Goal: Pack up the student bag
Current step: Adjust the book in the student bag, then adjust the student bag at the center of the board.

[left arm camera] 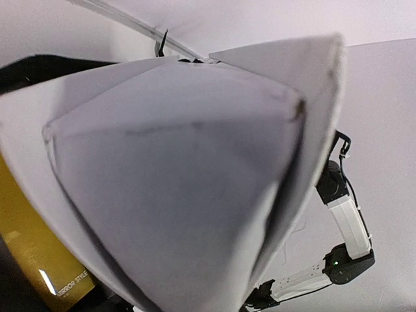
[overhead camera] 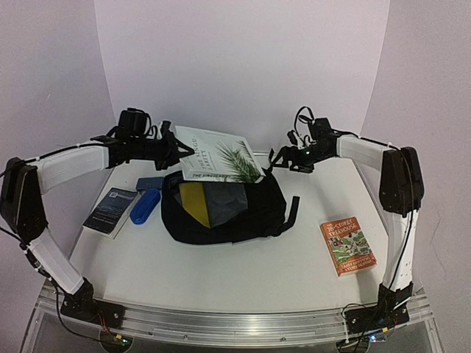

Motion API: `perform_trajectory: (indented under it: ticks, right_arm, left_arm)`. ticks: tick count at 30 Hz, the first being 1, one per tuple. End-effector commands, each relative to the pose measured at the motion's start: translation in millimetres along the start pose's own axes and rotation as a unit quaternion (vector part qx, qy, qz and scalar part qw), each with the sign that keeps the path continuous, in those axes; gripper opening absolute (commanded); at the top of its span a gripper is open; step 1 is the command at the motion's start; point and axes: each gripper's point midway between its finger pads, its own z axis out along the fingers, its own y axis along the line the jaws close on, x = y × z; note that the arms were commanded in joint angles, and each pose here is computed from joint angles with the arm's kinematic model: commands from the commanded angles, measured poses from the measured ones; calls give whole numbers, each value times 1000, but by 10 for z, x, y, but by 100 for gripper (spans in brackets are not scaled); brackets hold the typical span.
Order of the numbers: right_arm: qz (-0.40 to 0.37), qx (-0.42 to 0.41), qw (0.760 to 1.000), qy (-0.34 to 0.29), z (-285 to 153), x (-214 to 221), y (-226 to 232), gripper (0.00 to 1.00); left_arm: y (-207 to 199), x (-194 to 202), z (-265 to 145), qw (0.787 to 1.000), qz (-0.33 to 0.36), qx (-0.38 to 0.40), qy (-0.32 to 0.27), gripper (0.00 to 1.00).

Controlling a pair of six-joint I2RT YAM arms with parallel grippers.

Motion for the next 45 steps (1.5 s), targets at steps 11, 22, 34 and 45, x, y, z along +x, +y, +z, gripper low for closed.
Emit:
perform_trajectory:
  ticks: [11, 22, 34, 45]
  right_arm:
    - [5, 39, 983, 178, 39, 1228, 7, 79]
    - [-47, 161, 978, 123, 128, 493, -1059, 15]
    - [-139, 182, 973, 6, -334, -464, -479, 77]
    - [-311, 122, 942, 3, 17, -91, 1155, 74]
  left_arm:
    - [207, -116, -778, 996, -5, -60, -72, 0]
    - [468, 173, -880, 993, -41, -102, -47, 0]
    - [858, 564, -922, 985, -102, -139, -19, 0]
    - [503, 587, -1050, 993, -94, -70, -33, 0]
